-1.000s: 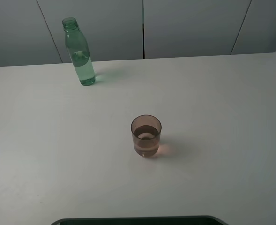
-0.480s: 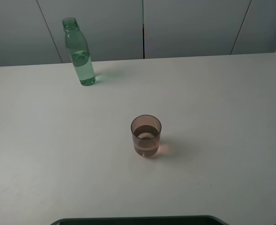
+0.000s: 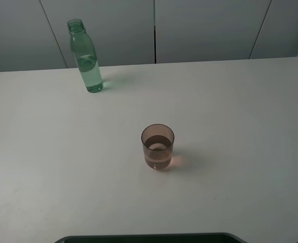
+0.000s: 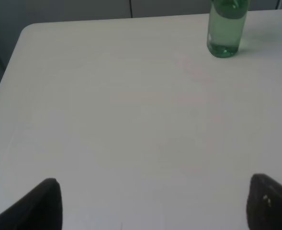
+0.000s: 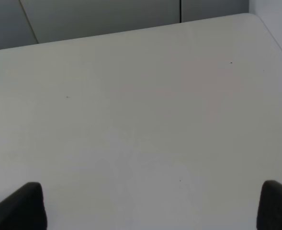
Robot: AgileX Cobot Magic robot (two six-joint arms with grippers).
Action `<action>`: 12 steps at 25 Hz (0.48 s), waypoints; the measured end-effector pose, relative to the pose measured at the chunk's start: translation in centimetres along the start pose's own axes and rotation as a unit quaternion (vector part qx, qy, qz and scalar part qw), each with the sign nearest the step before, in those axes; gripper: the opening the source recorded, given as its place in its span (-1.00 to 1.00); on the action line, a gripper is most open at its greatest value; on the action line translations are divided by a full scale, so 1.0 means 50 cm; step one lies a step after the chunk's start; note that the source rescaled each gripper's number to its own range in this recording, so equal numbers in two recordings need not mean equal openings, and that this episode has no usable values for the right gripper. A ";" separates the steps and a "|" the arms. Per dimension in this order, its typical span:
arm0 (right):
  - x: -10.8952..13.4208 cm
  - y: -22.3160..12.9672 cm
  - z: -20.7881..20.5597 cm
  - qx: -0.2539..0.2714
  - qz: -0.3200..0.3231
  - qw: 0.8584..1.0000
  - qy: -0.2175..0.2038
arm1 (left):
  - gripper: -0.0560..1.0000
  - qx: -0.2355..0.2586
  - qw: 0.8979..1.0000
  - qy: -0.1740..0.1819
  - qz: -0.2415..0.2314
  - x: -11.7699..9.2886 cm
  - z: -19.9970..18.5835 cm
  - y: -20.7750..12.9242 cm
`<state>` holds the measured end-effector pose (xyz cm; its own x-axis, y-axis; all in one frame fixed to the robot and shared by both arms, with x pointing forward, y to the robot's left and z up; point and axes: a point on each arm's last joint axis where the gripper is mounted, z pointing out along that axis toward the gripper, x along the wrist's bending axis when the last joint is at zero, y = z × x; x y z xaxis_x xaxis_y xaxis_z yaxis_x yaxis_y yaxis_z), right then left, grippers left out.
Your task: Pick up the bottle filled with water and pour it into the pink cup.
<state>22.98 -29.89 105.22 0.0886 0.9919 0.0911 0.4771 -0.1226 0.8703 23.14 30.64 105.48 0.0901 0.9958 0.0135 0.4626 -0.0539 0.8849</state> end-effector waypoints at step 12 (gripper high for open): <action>0.000 0.000 0.000 0.000 0.000 1.000 0.000 | 0.90 0.000 1.000 0.002 -0.004 0.001 0.000 0.000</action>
<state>22.98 -29.89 105.22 0.0886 0.9919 0.0911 0.4771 -0.1226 0.8703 23.14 30.67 105.48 0.0825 0.9966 0.0082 0.4631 -0.0456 0.8851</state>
